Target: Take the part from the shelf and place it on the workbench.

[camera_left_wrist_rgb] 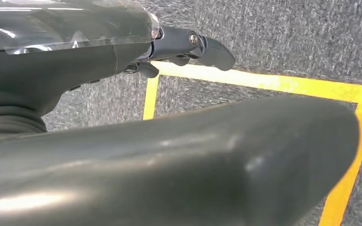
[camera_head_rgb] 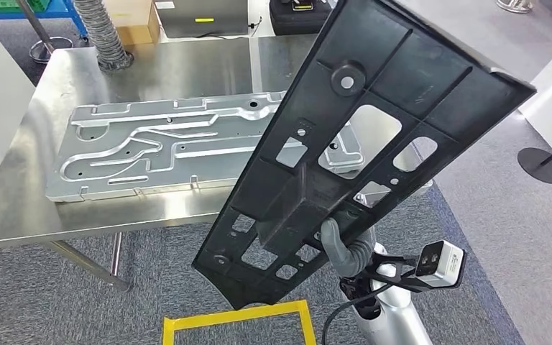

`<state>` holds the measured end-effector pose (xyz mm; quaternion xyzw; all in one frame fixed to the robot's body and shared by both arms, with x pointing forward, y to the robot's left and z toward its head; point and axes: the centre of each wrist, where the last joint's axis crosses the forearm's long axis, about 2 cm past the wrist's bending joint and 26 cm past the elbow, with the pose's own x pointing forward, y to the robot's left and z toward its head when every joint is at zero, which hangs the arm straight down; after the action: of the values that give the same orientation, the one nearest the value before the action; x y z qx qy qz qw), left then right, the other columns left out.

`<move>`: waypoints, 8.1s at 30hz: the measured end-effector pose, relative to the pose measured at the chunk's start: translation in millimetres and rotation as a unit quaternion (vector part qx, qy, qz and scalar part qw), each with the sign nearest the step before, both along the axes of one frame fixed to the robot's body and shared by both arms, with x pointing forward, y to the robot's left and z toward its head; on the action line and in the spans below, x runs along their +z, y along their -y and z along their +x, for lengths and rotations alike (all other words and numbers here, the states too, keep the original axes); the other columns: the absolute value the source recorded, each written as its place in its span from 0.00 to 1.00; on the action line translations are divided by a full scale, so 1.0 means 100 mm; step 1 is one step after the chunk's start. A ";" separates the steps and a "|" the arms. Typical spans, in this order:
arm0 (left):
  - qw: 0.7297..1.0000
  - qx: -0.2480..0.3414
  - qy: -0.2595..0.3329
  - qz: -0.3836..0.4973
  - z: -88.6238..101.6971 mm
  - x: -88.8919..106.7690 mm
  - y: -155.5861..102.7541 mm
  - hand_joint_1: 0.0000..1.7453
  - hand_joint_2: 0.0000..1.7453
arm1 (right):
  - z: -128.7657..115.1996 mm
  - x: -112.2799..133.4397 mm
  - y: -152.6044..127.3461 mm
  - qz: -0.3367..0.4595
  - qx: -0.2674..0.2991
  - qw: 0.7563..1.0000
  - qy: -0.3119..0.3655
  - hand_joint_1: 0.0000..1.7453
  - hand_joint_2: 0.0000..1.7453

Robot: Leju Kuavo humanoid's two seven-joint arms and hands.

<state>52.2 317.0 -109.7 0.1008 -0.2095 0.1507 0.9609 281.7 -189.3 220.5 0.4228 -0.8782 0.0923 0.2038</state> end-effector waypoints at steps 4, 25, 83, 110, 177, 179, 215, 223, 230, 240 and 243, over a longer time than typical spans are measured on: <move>1.000 0.004 -0.004 0.002 -0.01 0.00 0.00 0.00 0.00 | -0.01 -0.02 0.01 -0.001 -0.005 1.000 -0.003 1.00 1.00; 1.000 0.017 -0.009 0.005 -0.02 0.00 -0.03 0.00 0.00 | -0.01 -0.04 0.03 -0.005 0.001 1.000 -0.005 1.00 1.00; 1.000 -0.016 0.015 -0.012 0.18 0.03 0.03 0.00 0.00 | 1.85 0.25 -0.42 -0.760 -0.352 0.510 0.197 1.00 1.00; 0.998 -0.045 0.036 -0.009 0.19 0.02 0.07 0.00 0.00 | 1.70 -0.16 -0.41 -0.780 -0.320 0.487 0.227 0.00 0.00; 0.999 0.022 0.040 -0.020 -0.04 -0.01 0.09 0.00 0.00 | -0.96 -0.90 2.36 -0.311 -0.797 0.517 -0.013 0.00 0.00; 0.999 0.022 0.041 -0.022 -0.04 -0.01 0.10 0.00 0.00 | -0.99 -0.92 2.38 -0.315 -0.798 0.513 -0.020 0.00 0.00; 0.998 -0.041 0.018 -0.047 -0.04 -0.01 0.26 0.00 0.00 | -2.31 -3.26 1.61 -0.379 -0.383 0.219 -0.814 0.00 0.00; 0.995 -0.072 0.010 -0.061 -0.01 -0.01 0.36 0.00 0.00 | -2.27 -3.29 1.26 -0.398 -0.270 0.224 -0.848 0.00 0.00; 0.995 -0.077 0.003 -0.063 -0.02 -0.01 0.36 0.00 0.00 | -2.26 -3.30 1.18 -0.407 -0.248 0.238 -0.846 0.00 0.00; 0.995 -0.079 0.003 -0.059 0.02 0.00 0.34 0.00 0.00 | -2.26 -3.30 1.09 -0.413 -0.226 0.255 -0.845 0.00 0.00; 0.995 -0.078 0.002 -0.057 0.03 0.00 0.34 0.00 0.00 | -2.27 -3.30 1.08 -0.413 -0.225 0.257 -0.844 0.00 0.00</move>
<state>55.0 283.3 -109.9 0.0285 -0.2099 0.0870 0.9734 54.5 -297.4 -109.8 -0.0951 -0.1103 -0.0159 0.9892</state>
